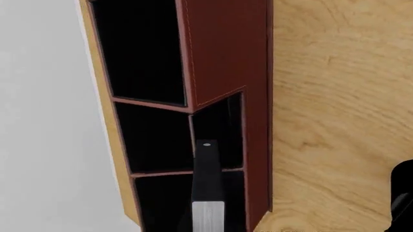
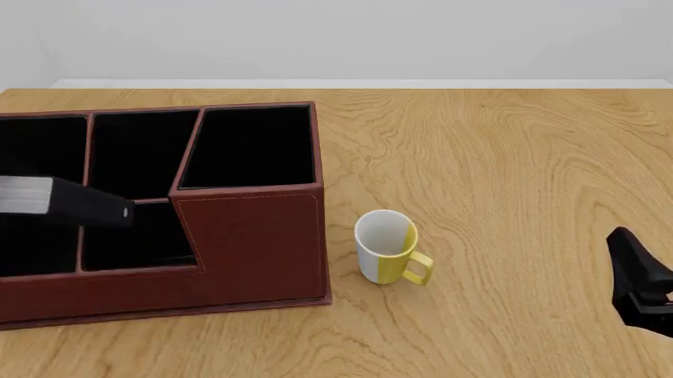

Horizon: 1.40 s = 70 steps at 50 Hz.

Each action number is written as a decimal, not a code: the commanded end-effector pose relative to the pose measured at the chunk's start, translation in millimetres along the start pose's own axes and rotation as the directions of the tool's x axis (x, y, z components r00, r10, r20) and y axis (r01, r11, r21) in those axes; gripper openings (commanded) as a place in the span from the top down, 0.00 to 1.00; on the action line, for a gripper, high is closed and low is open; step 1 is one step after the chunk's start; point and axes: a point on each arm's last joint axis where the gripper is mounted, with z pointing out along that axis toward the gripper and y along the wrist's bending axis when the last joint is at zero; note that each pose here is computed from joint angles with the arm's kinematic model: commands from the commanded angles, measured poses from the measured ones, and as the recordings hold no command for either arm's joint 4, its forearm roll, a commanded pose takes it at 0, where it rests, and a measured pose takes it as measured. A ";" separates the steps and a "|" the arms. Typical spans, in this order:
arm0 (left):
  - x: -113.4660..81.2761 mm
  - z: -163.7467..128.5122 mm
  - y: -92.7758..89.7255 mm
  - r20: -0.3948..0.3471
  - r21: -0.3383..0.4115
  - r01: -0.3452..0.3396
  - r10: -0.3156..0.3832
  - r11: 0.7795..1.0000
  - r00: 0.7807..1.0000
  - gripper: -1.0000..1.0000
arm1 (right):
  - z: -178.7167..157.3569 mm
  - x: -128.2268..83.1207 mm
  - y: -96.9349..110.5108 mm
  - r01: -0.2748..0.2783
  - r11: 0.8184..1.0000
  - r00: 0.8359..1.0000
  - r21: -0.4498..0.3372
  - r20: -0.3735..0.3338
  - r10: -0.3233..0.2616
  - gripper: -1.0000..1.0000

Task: Pick up the book and place it in the front compartment of the caddy.

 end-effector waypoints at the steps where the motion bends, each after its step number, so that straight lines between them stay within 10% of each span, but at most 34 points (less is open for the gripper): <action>1: 1.4 -8.8 20.4 -0.018 -0.042 -0.031 0.030 0.999 0.999 1.00 | 0.1 0.1 0.0 -0.003 1.000 1.000 0.000 -0.001 0.003 0.00; 32: -20.1 -25.0 92.9 0.056 -0.141 0.088 -0.081 0.986 0.995 1.00 | 1.1 -0.2 -0.2 -0.005 1.000 1.000 0.003 -0.001 0.005 0.00; 70: -19.2 25.4 98.5 0.023 -0.056 0.062 -0.061 0.997 0.998 1.00 | 5.4 -0.2 -0.3 -0.021 1.000 1.000 0.005 -0.007 0.021 0.00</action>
